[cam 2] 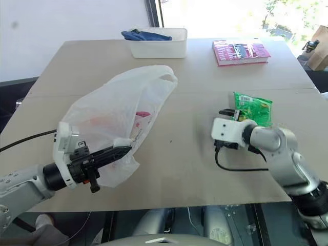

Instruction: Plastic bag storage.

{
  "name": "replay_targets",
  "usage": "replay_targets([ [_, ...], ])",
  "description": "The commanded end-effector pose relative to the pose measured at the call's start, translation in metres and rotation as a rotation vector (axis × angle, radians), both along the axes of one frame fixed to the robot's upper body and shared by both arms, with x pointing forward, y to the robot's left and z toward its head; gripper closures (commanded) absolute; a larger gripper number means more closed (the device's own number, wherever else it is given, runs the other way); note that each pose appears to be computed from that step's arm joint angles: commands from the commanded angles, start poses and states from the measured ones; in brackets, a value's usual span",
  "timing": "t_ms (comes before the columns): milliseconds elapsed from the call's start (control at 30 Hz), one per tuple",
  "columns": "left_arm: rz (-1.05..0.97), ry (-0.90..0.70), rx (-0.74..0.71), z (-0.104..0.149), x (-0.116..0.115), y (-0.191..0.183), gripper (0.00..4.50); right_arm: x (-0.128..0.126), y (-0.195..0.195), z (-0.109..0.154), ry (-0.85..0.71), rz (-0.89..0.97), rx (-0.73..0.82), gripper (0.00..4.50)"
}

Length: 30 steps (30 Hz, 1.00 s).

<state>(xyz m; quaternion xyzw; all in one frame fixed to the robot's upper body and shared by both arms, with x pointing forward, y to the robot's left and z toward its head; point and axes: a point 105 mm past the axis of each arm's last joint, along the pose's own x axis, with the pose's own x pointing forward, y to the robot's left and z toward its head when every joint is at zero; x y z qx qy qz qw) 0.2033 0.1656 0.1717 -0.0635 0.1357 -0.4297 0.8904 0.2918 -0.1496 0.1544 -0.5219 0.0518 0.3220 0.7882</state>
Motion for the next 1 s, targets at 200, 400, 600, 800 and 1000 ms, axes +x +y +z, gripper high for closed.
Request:
replay_targets([
  [200, -0.056, -0.044, 0.02, 0.005, 0.009, 0.0, 4.5, -0.016, -0.031, 0.015, -0.12, -0.308, 0.294, 0.07],
  [400, -0.086, -0.032, 0.022, 0.003, 0.01, -0.002, 4.5, -0.056, -0.014, 0.026, 0.362, -0.299, 1.239, 0.07],
  [600, -0.106, -0.02, 0.017, 0.001, 0.01, -0.003, 4.5, -0.083, -0.034, -0.01, 0.486, -0.473, 1.551, 0.07],
  [800, -0.113, -0.017, 0.014, 0.002, 0.011, -0.004, 4.5, -0.073, -0.03, -0.032, 0.464, -0.699, 1.859, 0.07],
  [1000, -0.114, -0.02, 0.012, 0.006, 0.013, -0.006, 4.5, -0.045, -0.038, -0.047, 0.521, -0.799, 2.031, 0.07],
])
